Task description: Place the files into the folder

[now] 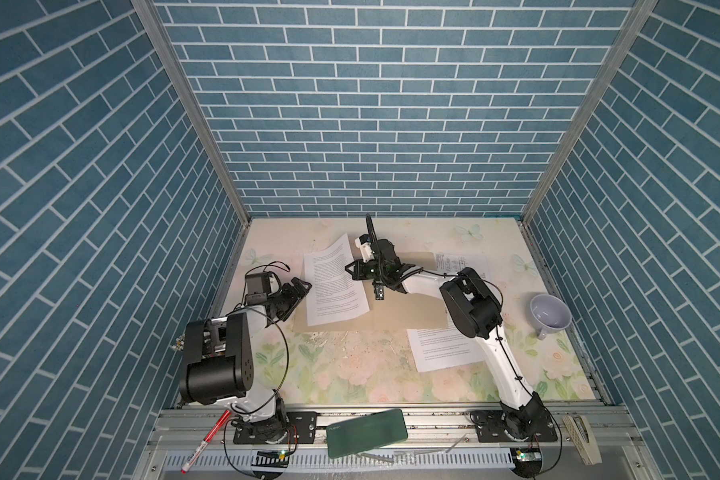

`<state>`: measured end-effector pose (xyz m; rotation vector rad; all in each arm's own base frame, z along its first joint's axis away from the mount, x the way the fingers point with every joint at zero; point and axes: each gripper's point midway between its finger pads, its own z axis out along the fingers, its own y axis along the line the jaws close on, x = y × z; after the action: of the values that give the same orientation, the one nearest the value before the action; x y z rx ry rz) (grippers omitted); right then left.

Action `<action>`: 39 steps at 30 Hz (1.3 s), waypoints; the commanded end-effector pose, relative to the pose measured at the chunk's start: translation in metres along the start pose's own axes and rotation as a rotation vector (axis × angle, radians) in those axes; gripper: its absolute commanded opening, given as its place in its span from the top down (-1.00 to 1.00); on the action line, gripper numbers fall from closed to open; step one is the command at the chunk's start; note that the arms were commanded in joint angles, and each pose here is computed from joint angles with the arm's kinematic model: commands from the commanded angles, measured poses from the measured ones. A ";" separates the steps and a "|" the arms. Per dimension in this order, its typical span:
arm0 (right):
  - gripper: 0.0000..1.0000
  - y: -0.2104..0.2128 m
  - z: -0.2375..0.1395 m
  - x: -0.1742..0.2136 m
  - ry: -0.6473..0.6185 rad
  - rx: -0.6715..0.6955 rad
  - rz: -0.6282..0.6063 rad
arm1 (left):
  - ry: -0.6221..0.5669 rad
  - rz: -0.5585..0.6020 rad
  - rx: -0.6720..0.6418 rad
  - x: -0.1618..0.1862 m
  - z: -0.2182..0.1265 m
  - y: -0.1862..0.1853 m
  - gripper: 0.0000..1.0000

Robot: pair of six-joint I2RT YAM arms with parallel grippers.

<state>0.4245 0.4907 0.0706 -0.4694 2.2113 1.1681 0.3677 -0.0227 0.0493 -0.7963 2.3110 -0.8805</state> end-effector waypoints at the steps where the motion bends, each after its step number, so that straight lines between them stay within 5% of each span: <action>1: 0.98 0.014 -0.016 -0.020 -0.032 0.010 -0.032 | 0.096 -0.092 -0.095 0.034 0.001 0.032 -0.92; 18: 0.63 0.005 -0.025 -0.013 0.041 0.108 0.064 | 0.095 -0.097 -0.091 0.038 -0.002 0.032 -0.92; 39: 0.97 -0.005 -0.030 0.002 0.116 0.154 0.150 | 0.098 -0.105 -0.093 0.043 -0.003 0.035 -0.92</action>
<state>0.4122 0.4647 0.0566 -0.3588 2.4739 1.0455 0.3588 -0.0255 0.0493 -0.7992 2.3003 -0.8952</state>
